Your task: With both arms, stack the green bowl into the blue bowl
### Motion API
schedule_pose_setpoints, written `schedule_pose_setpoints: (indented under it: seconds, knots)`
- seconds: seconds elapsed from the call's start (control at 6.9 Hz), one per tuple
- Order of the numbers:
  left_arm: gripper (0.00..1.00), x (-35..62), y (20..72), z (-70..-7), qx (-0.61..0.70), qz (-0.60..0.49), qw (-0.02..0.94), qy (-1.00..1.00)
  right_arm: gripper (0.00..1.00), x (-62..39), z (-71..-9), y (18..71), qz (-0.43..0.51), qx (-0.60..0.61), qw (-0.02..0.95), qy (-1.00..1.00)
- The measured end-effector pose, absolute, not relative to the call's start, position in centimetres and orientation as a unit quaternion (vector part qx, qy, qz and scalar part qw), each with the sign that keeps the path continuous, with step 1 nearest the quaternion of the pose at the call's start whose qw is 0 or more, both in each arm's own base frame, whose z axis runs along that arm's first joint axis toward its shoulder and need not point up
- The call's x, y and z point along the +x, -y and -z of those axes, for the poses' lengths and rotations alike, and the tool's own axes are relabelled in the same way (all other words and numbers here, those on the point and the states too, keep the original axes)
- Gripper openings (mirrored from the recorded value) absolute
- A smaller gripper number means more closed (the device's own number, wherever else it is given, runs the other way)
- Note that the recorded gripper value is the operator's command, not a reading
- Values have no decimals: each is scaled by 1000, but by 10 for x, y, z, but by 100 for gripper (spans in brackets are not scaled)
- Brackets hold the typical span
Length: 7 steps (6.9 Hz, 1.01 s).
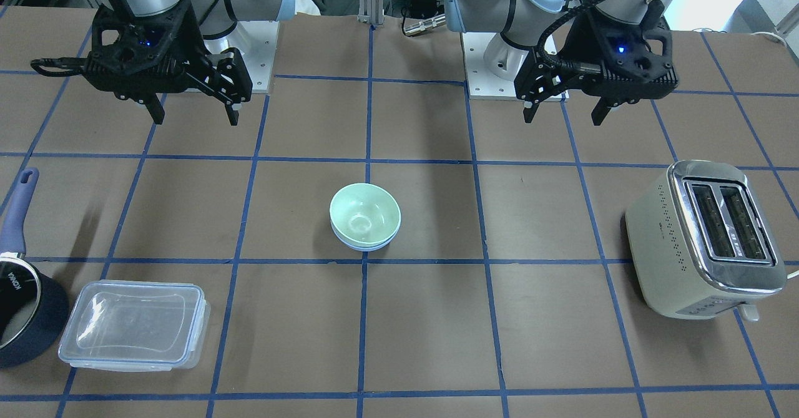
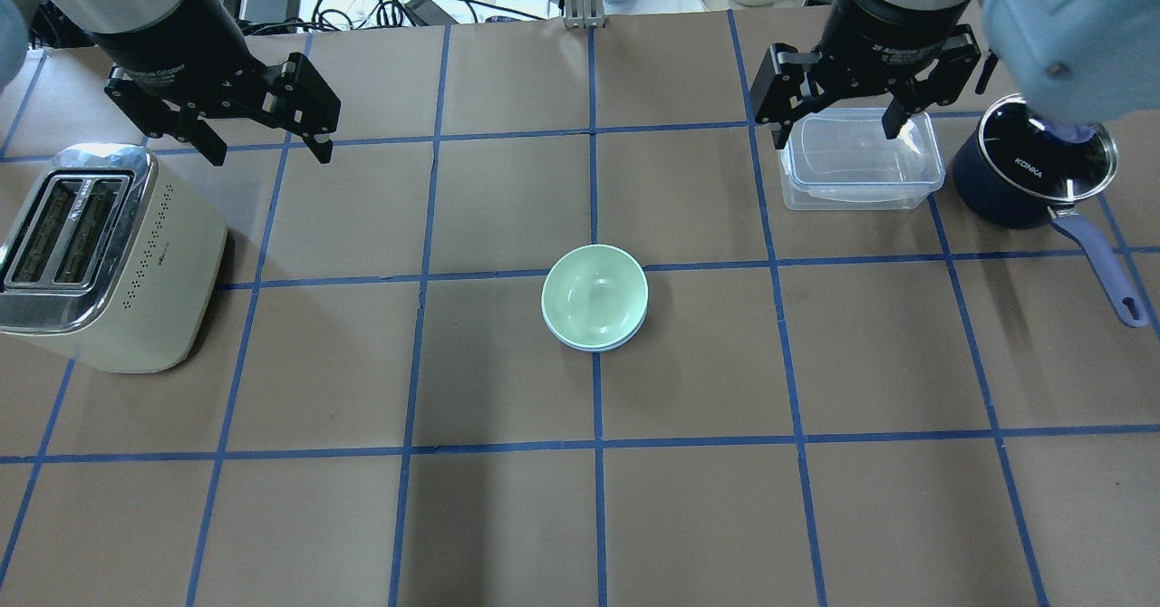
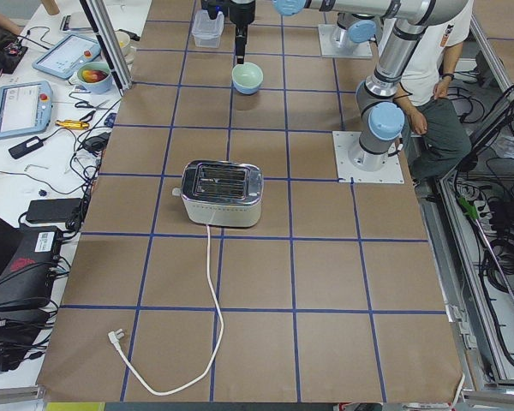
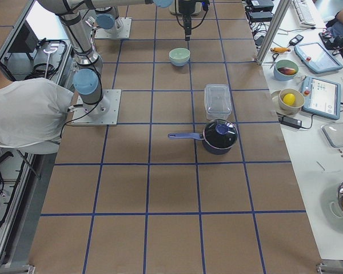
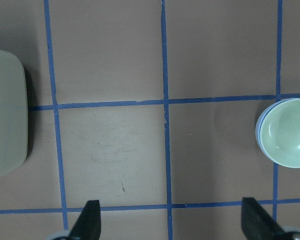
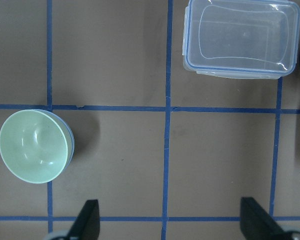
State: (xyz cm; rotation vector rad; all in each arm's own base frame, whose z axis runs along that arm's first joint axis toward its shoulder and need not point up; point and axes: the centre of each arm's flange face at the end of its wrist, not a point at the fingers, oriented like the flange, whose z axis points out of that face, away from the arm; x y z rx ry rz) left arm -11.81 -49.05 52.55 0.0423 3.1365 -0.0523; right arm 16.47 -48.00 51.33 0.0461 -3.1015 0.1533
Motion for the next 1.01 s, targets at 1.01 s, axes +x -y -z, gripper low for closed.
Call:
schedule_pose_setpoints:
  seconds: [1.01]
  knots:
    - [100,-118,491,-525,13,16,2,-1000,100,155,-520,465,-45,-13,14,999]
